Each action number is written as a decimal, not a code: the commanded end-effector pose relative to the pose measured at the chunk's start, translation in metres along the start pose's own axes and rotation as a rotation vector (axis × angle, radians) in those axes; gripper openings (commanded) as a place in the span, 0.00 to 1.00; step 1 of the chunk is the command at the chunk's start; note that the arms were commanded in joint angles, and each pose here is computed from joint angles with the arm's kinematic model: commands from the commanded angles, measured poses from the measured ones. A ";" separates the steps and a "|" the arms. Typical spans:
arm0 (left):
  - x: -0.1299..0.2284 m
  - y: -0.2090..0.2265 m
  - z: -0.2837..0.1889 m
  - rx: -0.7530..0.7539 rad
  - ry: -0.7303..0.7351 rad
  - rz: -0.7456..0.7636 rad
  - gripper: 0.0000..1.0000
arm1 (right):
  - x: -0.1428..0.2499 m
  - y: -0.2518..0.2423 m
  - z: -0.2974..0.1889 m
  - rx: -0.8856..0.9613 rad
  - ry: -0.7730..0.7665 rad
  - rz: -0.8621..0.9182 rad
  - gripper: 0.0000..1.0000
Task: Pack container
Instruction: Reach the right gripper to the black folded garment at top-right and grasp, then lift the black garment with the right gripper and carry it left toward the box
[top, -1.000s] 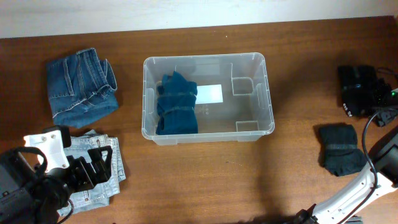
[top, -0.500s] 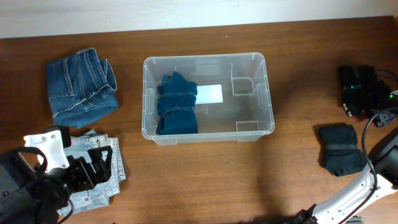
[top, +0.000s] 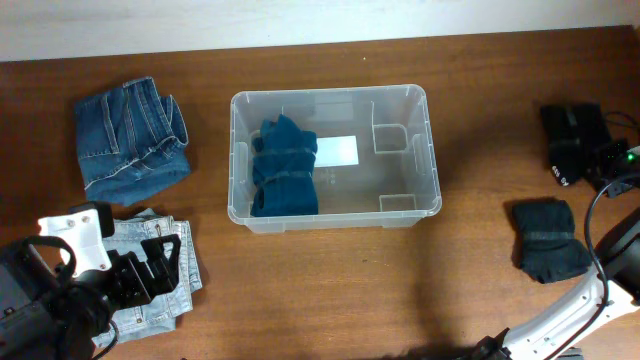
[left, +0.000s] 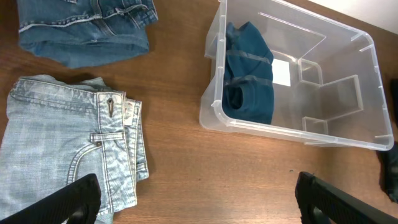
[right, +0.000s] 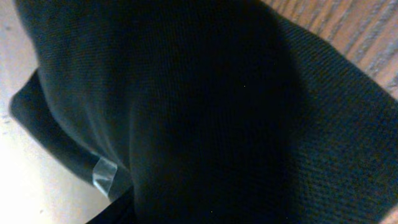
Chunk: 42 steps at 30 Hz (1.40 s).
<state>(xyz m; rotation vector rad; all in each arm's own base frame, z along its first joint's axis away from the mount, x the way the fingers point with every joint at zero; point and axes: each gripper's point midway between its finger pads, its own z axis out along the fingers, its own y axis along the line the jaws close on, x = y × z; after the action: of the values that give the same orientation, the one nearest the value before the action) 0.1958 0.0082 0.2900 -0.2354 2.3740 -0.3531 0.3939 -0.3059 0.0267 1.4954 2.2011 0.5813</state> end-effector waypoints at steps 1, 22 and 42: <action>-0.001 0.000 0.000 -0.001 -0.002 0.014 0.99 | 0.004 0.018 -0.009 -0.135 0.042 0.004 0.43; -0.001 0.000 0.000 -0.001 -0.002 0.014 0.99 | 0.059 0.166 -0.165 -0.596 0.071 -0.244 0.50; -0.001 0.000 0.000 -0.001 -0.002 0.014 0.99 | -0.021 0.033 -0.063 0.111 -0.152 -0.647 0.86</action>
<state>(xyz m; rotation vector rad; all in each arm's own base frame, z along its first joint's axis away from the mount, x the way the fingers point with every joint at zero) 0.1958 0.0082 0.2900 -0.2354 2.3740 -0.3531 0.3903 -0.3127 0.1253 0.9120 2.3349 0.2266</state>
